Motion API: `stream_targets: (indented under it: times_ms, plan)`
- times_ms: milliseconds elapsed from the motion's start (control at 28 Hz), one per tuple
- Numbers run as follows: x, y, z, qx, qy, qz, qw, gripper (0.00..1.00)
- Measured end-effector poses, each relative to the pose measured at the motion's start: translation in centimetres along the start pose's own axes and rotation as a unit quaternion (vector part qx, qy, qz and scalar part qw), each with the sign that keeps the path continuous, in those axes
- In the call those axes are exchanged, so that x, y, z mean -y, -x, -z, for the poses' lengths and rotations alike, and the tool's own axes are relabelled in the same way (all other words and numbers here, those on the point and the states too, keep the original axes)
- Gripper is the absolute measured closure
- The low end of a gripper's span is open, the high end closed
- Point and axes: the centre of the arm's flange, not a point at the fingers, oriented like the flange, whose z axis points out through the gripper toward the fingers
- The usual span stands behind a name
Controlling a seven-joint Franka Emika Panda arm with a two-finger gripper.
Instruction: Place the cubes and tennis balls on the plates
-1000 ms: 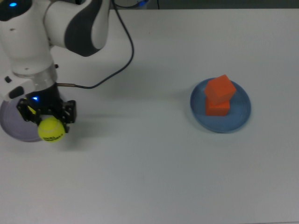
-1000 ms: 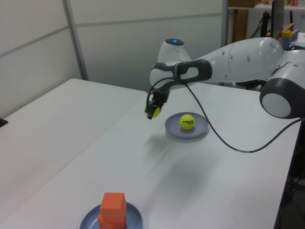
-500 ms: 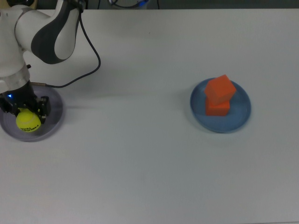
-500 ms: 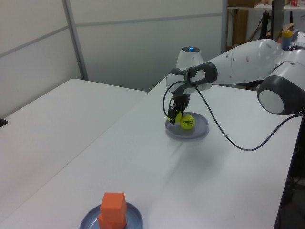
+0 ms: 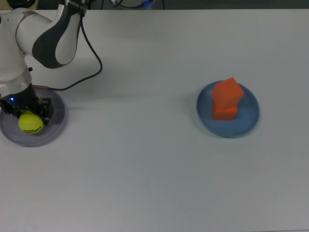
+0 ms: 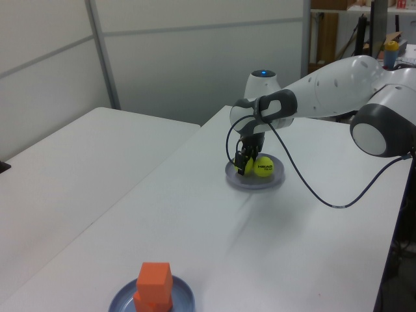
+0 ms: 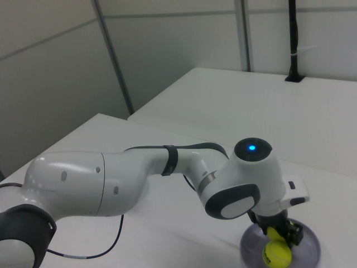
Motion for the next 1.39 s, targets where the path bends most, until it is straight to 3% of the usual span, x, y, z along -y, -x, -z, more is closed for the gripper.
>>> stream_targets:
  times_ms: [71,250,464,679,1071,1393]
  plan:
    - [-0.4,0.1,0.5,0.004,-0.001,-0.004,1.0,0.17]
    - [-0.9,-0.2,4.1,0.004,-0.013,-0.008,0.9999,0.01]
    - [0.0,-0.5,14.2,-0.005,-0.058,-0.035,0.9977,0.0]
    - [2.9,1.1,22.7,0.015,-0.1,-0.086,0.9911,0.0]
    - [15.4,2.6,29.3,0.062,-0.063,-0.071,0.9935,0.0]
    - [17.1,4.6,33.3,0.064,-0.071,-0.059,0.9936,0.0]
